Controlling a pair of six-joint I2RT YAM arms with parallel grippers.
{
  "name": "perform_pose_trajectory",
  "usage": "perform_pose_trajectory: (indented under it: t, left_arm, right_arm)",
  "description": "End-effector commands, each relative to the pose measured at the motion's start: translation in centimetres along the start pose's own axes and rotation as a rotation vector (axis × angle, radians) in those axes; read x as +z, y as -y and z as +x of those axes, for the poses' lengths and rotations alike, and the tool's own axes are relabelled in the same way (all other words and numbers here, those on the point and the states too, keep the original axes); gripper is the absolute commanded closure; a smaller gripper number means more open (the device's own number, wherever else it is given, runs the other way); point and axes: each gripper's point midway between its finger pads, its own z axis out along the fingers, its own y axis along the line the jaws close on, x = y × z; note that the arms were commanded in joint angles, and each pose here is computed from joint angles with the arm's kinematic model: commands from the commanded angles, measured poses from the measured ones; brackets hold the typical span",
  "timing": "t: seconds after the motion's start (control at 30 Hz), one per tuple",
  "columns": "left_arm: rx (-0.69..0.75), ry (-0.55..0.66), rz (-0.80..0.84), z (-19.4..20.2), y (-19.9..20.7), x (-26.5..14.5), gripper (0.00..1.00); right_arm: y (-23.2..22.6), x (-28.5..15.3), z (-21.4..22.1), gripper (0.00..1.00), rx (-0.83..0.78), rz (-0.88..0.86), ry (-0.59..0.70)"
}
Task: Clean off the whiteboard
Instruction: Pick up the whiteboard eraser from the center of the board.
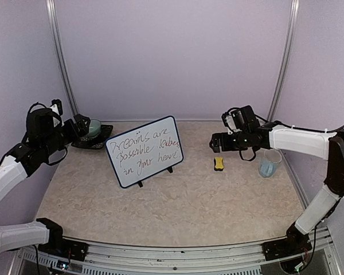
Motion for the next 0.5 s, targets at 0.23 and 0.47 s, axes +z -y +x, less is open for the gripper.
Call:
perform_pose_trajectory:
  t: [0.23, 0.47]
  left_arm:
    - [-0.056, -0.053, 0.018, 2.4, -0.4, 0.9, 0.01]
    - [-0.073, -0.039, 0.035, 2.7, -0.4, 0.7, 0.01]
  right_arm:
    - [1.6, 5.0, 2.3, 0.03, 0.105, 0.118, -0.068]
    - [2.1, 7.4, 3.6, 0.15, 0.146, 0.175, -0.116]
